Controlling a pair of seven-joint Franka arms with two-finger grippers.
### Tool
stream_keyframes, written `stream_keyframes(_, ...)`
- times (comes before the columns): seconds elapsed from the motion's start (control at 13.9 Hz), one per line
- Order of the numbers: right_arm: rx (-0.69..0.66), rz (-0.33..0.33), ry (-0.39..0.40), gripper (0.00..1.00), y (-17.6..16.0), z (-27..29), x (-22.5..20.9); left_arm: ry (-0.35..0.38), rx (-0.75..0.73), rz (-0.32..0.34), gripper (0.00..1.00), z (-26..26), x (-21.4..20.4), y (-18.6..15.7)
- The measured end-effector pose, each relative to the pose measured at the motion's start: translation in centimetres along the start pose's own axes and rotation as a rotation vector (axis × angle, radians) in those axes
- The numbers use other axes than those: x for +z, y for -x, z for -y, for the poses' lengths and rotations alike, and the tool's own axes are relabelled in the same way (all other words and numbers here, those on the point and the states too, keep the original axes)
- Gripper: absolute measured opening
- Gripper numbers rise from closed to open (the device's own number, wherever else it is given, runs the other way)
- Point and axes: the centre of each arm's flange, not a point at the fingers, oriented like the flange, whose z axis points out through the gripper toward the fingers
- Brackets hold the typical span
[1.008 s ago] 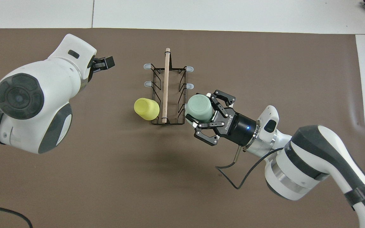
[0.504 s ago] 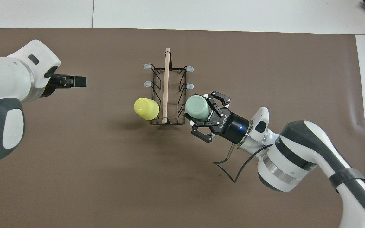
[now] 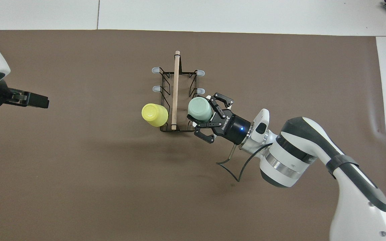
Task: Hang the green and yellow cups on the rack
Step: 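Withdraw the left gripper while the right gripper carries the green cup to the rack, then lower the green cup onto a rack peg with the right gripper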
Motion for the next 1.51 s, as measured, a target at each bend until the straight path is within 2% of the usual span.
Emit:
stream_keyframes(0.5, -0.007, 0.005, 0.008, 0.65, 2.2, -0.1, 0.3, 0.012, 0.004, 0.066, 1.00, 2.5, -1.3, 1.3)
stream_keyframes(0.94, 0.034, 0.021, 0.000, 0.65, 5.8, 1.0, -0.4, 0.018, -0.004, 0.071, 1.00, 3.3, -1.8, 1.6)
stream_keyframes(1.22, 0.040, 0.016, 0.001, 0.65, 6.1, 0.8, -0.4, 0.022, -0.001, 0.079, 1.00, 3.1, -1.7, 1.7)
stream_keyframes(1.3, 0.039, 0.011, 0.002, 0.70, 5.9, 0.7, -0.4, 0.023, -0.001, 0.080, 1.00, 3.1, -1.7, 1.7)
stream_keyframes(1.37, 0.037, 0.001, -0.001, 0.82, 5.7, 0.7, -0.2, 0.023, -0.003, 0.080, 1.00, 3.2, -1.7, 1.7)
stream_keyframes(1.51, 0.031, -0.014, -0.004, 1.00, 5.3, 0.5, 0.1, 0.024, -0.007, 0.081, 1.00, 3.4, -1.7, 1.8)
